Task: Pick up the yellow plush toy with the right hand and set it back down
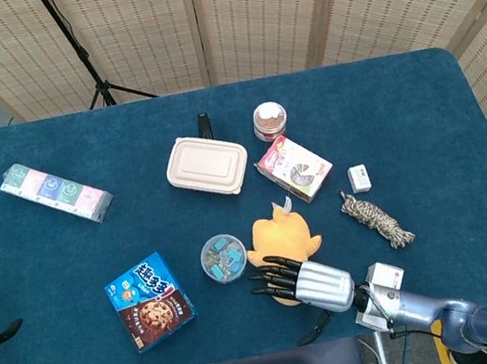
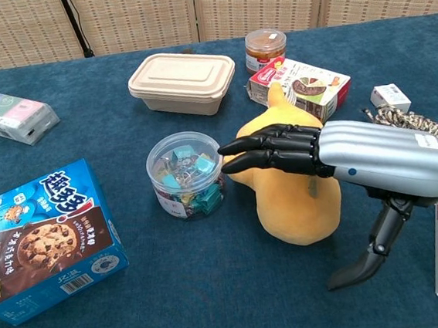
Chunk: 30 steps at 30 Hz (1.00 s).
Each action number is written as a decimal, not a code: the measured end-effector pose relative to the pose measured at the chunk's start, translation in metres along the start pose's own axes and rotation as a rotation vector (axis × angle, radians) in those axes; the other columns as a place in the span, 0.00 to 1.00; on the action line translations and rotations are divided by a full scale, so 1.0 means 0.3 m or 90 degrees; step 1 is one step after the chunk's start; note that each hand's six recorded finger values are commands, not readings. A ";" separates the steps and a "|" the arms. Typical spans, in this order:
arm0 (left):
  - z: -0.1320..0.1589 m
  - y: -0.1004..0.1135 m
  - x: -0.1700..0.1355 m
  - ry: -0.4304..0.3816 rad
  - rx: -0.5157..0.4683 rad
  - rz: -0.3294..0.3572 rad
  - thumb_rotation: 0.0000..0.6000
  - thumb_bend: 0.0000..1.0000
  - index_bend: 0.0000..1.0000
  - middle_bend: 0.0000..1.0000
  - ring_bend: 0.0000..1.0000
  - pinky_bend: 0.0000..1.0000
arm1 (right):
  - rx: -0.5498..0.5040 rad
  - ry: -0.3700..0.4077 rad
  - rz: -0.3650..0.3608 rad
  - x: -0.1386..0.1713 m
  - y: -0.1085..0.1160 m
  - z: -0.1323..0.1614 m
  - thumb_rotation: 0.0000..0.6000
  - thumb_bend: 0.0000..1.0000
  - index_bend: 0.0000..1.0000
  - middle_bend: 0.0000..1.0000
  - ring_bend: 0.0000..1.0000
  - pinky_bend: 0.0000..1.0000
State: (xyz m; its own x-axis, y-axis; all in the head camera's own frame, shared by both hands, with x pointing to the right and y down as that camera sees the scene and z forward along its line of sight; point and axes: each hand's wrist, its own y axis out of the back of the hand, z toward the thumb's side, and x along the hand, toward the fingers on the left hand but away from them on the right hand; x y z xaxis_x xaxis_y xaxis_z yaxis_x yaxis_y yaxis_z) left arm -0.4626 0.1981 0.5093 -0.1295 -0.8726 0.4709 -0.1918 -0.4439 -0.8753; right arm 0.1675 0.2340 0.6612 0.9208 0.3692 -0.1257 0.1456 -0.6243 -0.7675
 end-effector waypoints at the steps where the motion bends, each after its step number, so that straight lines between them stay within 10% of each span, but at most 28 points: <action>1: 0.001 -0.001 0.000 0.000 0.001 0.000 1.00 0.00 0.00 0.00 0.00 0.00 | 0.005 0.001 0.001 0.004 -0.002 -0.002 0.41 0.00 0.00 0.00 0.00 0.00; 30: -0.007 0.002 0.007 0.006 -0.004 -0.001 1.00 0.00 0.00 0.00 0.00 0.00 | -0.039 -0.131 -0.004 -0.048 -0.077 -0.230 0.44 0.00 0.00 0.00 0.00 0.00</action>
State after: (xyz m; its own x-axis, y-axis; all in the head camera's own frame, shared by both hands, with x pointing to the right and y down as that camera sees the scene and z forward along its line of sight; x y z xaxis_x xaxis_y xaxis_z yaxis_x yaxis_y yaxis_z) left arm -0.4649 0.1965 0.5100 -0.1379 -0.8701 0.4732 -0.1979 -0.4439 -0.8740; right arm 0.1757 0.1955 0.7241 0.8278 0.5014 -0.2518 0.1778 -0.6601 -0.7298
